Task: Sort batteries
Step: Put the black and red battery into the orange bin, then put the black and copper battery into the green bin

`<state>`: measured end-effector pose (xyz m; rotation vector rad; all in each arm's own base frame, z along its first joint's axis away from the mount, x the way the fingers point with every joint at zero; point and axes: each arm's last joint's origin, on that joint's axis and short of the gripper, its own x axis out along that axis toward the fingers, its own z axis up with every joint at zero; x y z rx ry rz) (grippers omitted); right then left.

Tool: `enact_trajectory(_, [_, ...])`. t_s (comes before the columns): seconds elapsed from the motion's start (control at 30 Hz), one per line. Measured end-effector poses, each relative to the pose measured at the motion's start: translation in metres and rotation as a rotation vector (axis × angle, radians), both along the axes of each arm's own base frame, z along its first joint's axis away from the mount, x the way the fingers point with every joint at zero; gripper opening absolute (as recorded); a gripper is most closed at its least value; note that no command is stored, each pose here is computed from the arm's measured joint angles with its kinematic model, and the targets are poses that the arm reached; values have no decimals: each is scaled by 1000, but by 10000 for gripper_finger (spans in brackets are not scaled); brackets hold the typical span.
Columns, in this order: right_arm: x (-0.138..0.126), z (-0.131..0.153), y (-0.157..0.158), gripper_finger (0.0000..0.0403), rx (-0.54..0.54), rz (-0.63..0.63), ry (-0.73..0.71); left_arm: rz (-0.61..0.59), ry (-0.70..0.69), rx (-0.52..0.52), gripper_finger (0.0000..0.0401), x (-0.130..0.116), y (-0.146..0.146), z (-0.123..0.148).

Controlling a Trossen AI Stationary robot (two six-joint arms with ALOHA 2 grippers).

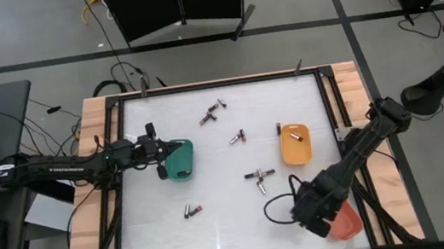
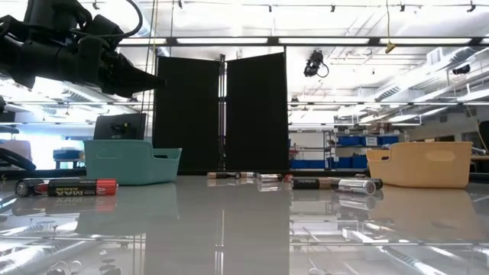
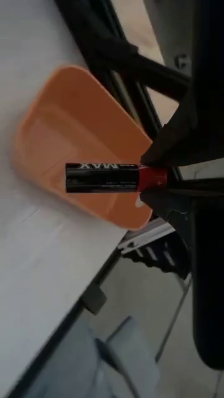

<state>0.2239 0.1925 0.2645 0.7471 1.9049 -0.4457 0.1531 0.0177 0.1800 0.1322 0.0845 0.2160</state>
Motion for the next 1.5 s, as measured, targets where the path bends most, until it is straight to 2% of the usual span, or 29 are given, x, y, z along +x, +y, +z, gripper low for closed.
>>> enact_trajectory(0.3, [-14,-51,11,58,-5,-165,7,0,-1,-5,6,0,0,0])
enact_trajectory(0.5, [-22,-74,9,58,-6,-201,42,0,-2,-8,6,0,0,0])
enact_trajectory(0.97, [-35,-105,-4,58,-61,-232,91,2,-3,-12,6,0,0,0])
enact_trajectory(1.23, [-36,-105,-2,114,1,-187,124,1,-3,-11,6,0,0,0])
enact_trajectory(1.33, [-34,-96,1,136,41,-157,139,1,-4,-11,6,0,0,0])
enact_trajectory(1.5, [-32,-71,-1,165,28,-130,171,1,-4,-12,6,0,0,0])
